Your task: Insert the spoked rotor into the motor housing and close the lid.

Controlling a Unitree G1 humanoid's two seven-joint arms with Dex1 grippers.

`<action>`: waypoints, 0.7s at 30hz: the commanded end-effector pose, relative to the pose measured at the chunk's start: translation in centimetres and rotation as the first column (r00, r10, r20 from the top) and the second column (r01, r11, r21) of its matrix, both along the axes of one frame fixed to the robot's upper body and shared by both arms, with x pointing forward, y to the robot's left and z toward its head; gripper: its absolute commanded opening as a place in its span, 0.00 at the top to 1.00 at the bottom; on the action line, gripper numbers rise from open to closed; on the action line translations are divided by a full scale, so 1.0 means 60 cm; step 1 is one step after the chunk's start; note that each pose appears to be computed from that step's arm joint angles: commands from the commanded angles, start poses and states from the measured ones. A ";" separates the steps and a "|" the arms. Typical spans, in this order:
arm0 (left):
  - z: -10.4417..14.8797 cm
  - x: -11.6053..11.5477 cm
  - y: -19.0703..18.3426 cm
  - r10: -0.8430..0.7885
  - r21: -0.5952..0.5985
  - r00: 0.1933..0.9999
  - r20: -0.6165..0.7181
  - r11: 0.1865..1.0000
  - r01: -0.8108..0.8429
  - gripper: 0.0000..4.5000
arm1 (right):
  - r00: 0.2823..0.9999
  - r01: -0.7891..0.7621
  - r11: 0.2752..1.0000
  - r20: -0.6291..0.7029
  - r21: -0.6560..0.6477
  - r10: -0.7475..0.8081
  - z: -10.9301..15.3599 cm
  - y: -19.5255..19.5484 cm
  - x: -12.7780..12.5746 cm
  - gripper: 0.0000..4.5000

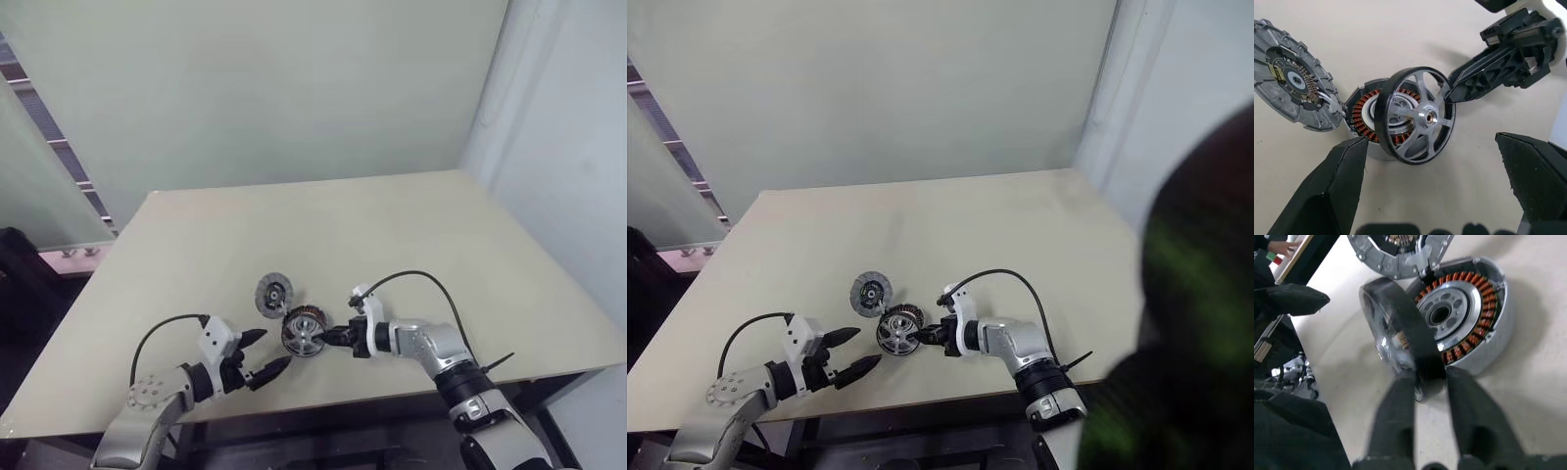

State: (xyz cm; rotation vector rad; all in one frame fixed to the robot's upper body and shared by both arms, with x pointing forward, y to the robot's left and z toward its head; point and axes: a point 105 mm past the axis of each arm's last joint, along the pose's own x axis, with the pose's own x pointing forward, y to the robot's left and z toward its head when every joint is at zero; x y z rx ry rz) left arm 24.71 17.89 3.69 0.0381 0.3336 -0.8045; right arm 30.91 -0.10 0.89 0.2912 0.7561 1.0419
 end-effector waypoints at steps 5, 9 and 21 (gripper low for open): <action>0.020 0.010 -0.011 -0.032 0.003 0.998 0.054 1.000 0.031 0.00 | 0.999 0.037 0.999 0.016 0.035 -0.037 0.028 -0.006 0.014 0.93; 0.020 0.011 -0.012 -0.036 0.003 0.998 0.052 0.999 0.036 0.00 | 0.996 0.072 0.993 -0.054 0.097 -0.068 0.043 -0.008 0.018 0.93; 0.019 0.008 -0.004 -0.022 0.005 0.999 0.044 1.000 0.022 0.00 | 0.971 0.195 0.954 -0.180 0.230 -0.155 0.089 0.017 0.026 0.93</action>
